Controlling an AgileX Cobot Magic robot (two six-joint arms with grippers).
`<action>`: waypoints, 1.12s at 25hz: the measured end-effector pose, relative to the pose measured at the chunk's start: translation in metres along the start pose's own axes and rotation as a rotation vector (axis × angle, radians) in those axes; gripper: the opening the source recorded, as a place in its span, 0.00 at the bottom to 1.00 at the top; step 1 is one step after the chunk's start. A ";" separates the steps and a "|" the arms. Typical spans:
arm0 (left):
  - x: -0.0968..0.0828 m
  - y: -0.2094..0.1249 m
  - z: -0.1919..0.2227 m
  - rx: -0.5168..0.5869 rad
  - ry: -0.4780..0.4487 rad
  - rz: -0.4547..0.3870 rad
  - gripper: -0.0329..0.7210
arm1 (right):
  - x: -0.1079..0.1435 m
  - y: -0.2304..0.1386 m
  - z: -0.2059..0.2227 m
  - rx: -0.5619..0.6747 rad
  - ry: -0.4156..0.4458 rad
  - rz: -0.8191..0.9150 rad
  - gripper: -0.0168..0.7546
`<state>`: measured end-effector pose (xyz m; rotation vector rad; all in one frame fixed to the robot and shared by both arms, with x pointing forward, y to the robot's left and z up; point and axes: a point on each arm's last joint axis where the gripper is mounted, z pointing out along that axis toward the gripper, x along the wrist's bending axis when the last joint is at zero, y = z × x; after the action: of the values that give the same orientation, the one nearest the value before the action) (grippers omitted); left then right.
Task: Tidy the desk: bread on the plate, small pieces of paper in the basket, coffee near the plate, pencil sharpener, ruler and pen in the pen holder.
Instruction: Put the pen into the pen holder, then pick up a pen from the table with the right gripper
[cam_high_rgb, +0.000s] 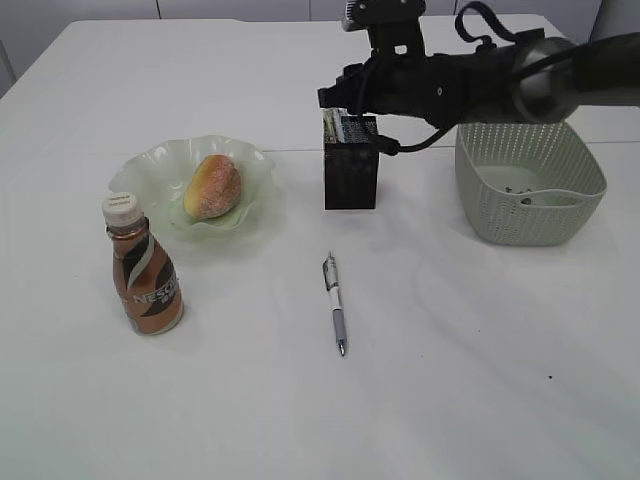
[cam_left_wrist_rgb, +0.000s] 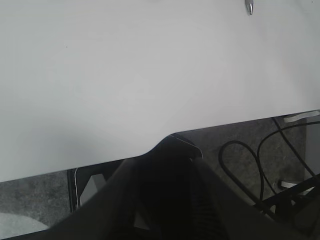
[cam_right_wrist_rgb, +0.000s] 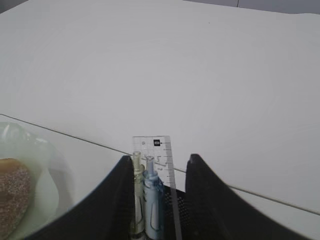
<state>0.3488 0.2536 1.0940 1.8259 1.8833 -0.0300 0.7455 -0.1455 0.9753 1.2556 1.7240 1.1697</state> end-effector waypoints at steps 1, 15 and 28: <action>0.000 0.000 0.000 0.000 0.000 0.000 0.39 | 0.000 0.004 0.000 0.008 0.003 0.005 0.40; 0.001 0.000 0.000 -0.003 0.015 0.005 0.39 | 0.007 0.042 -0.014 0.273 0.093 0.061 0.40; 0.008 0.002 0.000 -0.016 0.089 0.030 0.38 | 0.013 0.070 -0.044 0.534 0.170 0.052 0.40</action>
<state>0.3505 0.2614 1.0920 1.8728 1.9096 0.0780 0.7256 -0.1359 1.0553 1.5488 2.2384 0.8892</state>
